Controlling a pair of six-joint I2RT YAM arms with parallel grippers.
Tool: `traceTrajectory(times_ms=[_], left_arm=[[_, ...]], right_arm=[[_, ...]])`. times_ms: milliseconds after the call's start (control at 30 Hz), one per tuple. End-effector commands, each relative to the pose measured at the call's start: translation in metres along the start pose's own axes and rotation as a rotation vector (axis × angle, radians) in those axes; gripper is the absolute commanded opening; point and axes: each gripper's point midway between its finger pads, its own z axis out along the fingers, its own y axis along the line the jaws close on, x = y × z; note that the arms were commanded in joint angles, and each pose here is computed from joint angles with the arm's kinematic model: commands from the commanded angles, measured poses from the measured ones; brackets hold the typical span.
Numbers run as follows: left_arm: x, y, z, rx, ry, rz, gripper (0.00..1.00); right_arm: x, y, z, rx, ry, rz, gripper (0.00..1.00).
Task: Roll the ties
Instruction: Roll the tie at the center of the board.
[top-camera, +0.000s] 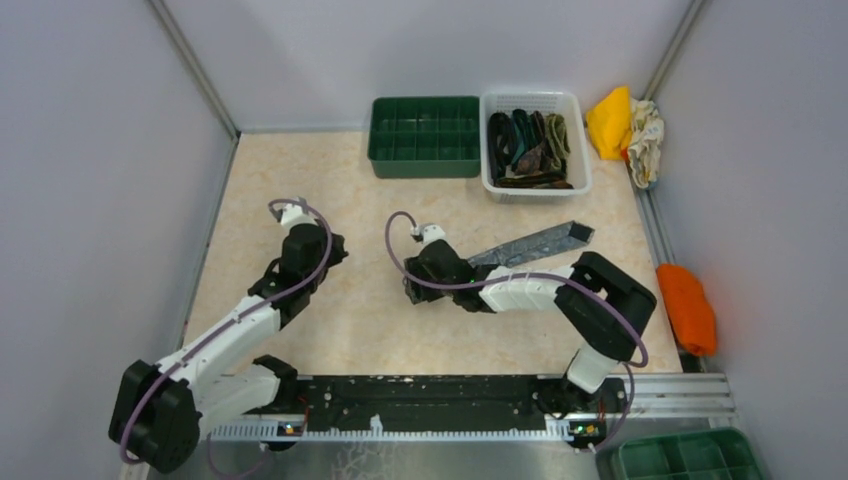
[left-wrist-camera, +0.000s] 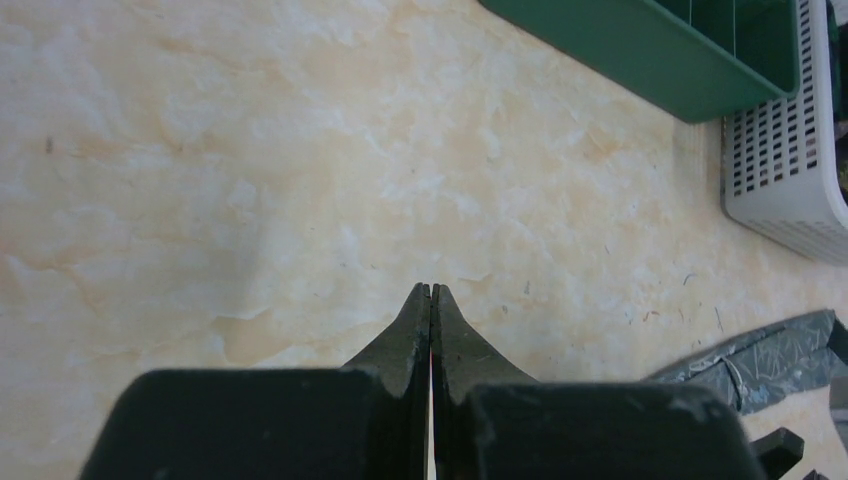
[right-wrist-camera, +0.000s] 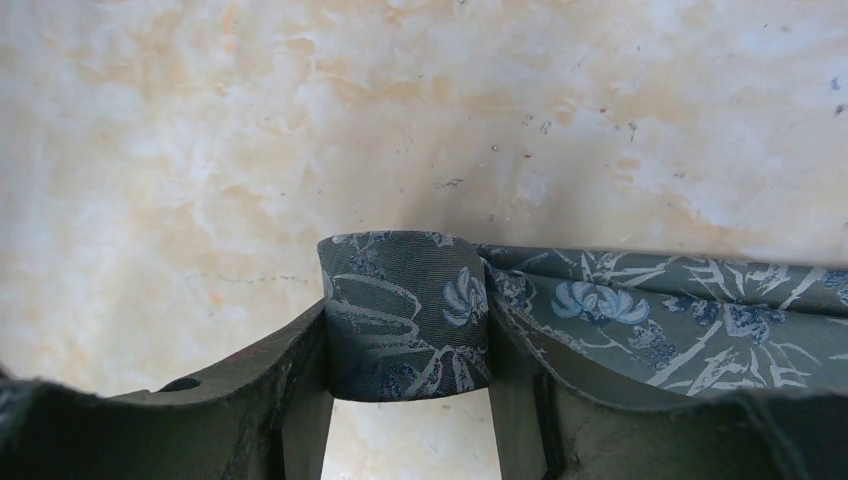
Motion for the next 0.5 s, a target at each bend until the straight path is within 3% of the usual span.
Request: traceTrajectory(times_ms=[0, 467], left_arm=[[-0.002, -0.04, 0.007, 0.151, 0.032, -0.01, 0.0], [0.049, -0.096, 0.04, 0.29, 0.162, 0.082, 0.0]], right_arm=[[-0.03, 0.029, -0.019, -0.305, -0.1, 0.174, 0.51], [-0.02, -0.021, -0.035, -0.469, -0.168, 0.456, 0.5]])
